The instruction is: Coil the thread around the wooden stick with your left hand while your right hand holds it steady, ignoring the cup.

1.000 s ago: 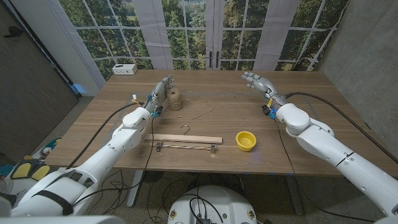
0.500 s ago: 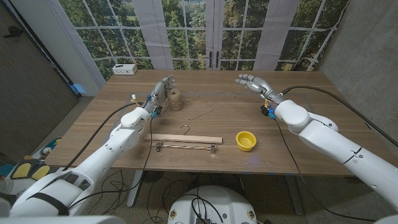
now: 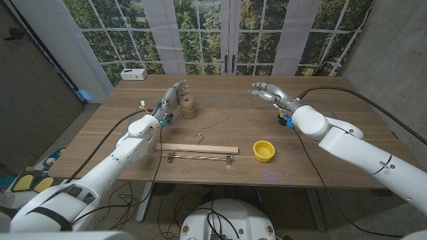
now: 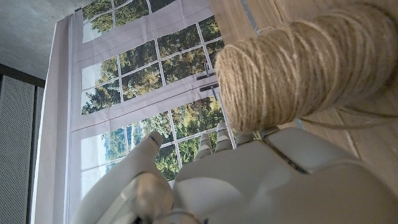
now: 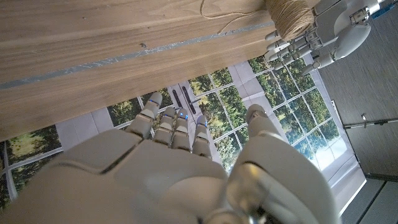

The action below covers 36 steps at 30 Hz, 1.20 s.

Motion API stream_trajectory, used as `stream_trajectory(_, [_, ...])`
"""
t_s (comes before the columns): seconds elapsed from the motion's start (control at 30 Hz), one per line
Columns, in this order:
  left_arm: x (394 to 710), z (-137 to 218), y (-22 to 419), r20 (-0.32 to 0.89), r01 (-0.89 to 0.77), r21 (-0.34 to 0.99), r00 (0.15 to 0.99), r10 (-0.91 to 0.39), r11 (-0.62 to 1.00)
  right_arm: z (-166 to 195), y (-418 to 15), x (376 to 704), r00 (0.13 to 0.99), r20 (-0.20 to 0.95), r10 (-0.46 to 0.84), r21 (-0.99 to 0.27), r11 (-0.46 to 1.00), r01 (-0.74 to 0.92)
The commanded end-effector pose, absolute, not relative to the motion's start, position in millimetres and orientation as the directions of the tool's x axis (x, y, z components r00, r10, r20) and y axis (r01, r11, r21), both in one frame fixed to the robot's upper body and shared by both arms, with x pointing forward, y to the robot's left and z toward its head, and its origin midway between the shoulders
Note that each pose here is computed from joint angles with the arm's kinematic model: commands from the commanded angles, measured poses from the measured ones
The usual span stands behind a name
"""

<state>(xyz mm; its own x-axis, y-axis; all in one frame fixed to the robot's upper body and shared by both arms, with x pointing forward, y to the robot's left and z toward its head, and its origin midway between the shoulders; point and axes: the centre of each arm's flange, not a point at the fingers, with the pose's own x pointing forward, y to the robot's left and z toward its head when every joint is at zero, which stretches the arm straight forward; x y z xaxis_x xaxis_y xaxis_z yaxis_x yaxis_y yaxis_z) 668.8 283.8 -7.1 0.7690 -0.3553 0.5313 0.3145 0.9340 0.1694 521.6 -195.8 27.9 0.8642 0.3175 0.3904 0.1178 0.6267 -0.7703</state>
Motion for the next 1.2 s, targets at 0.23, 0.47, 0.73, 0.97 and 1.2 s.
stream_trajectory(0.23, [671.1, -3.2, 280.4, 0.529, 0.343, 0.183, 0.755, -0.387, 0.921, 31.7, -174.8, 494.8, 0.869, 0.354, 0.346, -0.857, 0.493, 0.152])
stream_trajectory(0.47, [670.1, -3.4, 278.1, 0.523, 0.349, 0.189, 0.755, -0.395, 0.918, 33.4, -167.9, 493.3, 0.86, 0.328, 0.39, -0.899, 0.408, 0.158])
stream_trajectory(0.73, [668.0, -5.6, 277.1, 0.52, 0.351, 0.184, 0.757, -0.394, 0.918, 36.8, -160.0, 492.8, 0.858, 0.266, 0.44, -0.941, 0.313, 0.131])
stream_trajectory(0.97, [667.6, -5.2, 277.1, 0.52, 0.352, 0.187, 0.757, -0.396, 0.917, 40.6, -150.4, 491.4, 0.855, 0.215, 0.472, -0.965, 0.235, 0.113])
stream_trajectory(1.2, [669.0, -5.0, 275.8, 0.517, 0.358, 0.186, 0.756, -0.401, 0.915, 43.8, -139.6, 486.8, 0.858, 0.168, 0.485, -0.983, 0.147, 0.11])
